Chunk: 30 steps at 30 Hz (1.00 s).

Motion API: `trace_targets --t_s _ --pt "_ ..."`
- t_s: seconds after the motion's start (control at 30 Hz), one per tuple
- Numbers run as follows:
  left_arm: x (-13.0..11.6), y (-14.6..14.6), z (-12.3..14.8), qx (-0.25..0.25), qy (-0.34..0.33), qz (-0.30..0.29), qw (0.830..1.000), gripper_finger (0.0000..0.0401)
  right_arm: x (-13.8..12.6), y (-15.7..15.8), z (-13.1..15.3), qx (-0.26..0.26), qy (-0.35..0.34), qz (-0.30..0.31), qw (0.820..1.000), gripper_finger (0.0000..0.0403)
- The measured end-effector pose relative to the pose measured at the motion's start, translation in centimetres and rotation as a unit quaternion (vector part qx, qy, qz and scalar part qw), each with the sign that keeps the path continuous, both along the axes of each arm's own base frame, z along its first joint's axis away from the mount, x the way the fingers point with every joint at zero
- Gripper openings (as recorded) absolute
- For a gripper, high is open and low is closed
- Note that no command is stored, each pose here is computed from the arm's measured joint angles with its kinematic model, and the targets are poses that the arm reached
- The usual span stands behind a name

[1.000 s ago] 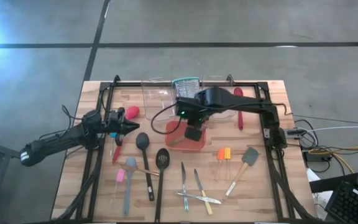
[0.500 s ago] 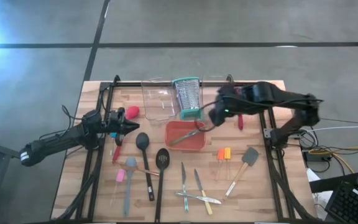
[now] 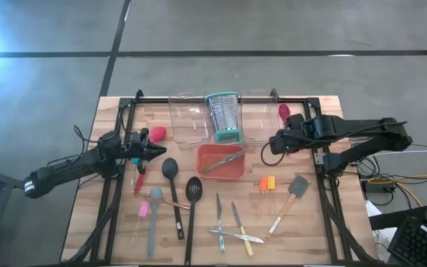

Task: Pick & Place Kitchen Items
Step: Put the red slotted spoon into the right transparent bin

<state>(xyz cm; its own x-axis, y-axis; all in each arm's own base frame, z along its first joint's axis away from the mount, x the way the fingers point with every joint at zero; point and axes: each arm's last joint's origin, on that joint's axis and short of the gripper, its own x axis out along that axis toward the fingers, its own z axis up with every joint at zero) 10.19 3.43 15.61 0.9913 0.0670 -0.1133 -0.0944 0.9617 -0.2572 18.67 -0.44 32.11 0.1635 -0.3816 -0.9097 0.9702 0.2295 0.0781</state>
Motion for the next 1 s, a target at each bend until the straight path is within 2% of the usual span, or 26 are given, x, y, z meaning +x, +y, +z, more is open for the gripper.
trace_targets --t_s 0.2,0.47,0.67,1.0 --pt "0.0 0.0 0.0 0.000 0.000 0.000 1.000 0.0035 -1.3 -0.8 -3.7 0.020 -0.005 -0.033 0.999 0.0174" --pt "0.0 0.0 0.0 0.000 0.000 0.000 1.000 0.0038 -2.2 -2.8 -8.0 0.044 0.049 -0.058 0.996 0.0221" --pt "0.0 0.0 0.0 0.000 0.000 0.000 1.000 0.0036 -2.1 -4.2 -10.3 0.049 0.039 -0.043 0.997 0.0233" --pt "0.0 0.0 0.0 0.000 0.000 0.000 1.000 0.0035 -3.0 -5.6 -13.7 0.050 0.045 -0.020 0.998 0.0230"
